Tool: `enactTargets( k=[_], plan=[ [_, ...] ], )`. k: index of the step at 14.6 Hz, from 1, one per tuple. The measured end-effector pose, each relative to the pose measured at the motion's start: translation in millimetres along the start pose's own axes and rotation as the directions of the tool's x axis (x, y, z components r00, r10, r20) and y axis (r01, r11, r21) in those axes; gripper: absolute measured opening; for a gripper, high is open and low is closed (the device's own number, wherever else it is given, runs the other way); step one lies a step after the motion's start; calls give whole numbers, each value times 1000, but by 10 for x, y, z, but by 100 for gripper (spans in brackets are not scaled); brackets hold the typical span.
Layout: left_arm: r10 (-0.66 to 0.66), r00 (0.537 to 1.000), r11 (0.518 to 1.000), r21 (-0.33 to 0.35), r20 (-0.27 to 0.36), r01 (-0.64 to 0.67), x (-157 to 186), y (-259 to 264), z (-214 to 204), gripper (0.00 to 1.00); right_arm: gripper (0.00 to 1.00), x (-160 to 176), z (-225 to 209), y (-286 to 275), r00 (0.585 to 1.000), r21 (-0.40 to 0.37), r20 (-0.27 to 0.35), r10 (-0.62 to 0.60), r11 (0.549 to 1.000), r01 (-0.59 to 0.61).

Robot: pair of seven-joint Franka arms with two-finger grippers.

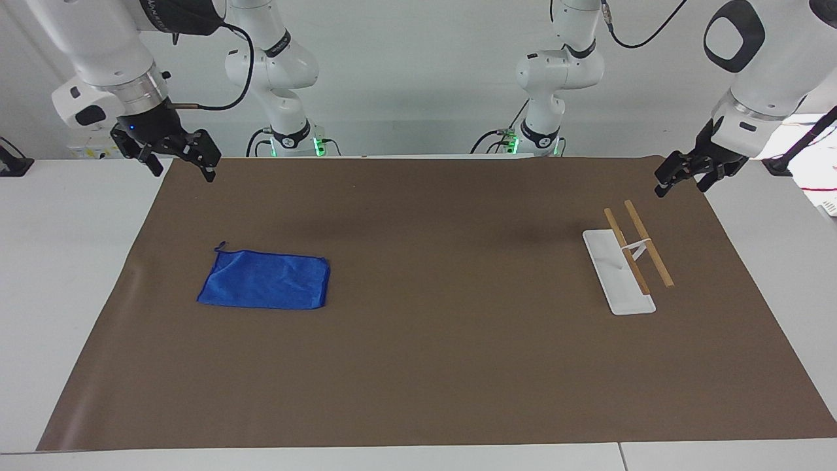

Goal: Right arm passes towel to left arm to hang
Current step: 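Reach the right gripper down onto the blue towel and grasp it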

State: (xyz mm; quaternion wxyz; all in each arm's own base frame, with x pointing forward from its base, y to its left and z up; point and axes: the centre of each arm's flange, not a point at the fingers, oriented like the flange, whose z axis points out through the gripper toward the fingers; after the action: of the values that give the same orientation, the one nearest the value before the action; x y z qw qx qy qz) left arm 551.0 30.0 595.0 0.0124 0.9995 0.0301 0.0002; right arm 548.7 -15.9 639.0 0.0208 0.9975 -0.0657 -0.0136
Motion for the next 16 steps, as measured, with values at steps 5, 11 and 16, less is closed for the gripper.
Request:
enactTargets(
  k=[5, 11, 16],
  plan=[
    [0, 1000, 1000, 0, 0, 0, 0, 0, 0, 100, 100, 38, 118, -33, 1000, 2, -15, -5, 1000, 5],
    [0, 1000, 1000, 0, 0, 0, 0, 0, 0, 100, 100, -8, 1058, -52, 997, 10, -78, -9, 1000, 9],
    [0, 1000, 1000, 0, 0, 0, 0, 0, 0, 100, 100, 10, 2290, 85, 995, 19, -98, 20, 1000, -18]
  ],
)
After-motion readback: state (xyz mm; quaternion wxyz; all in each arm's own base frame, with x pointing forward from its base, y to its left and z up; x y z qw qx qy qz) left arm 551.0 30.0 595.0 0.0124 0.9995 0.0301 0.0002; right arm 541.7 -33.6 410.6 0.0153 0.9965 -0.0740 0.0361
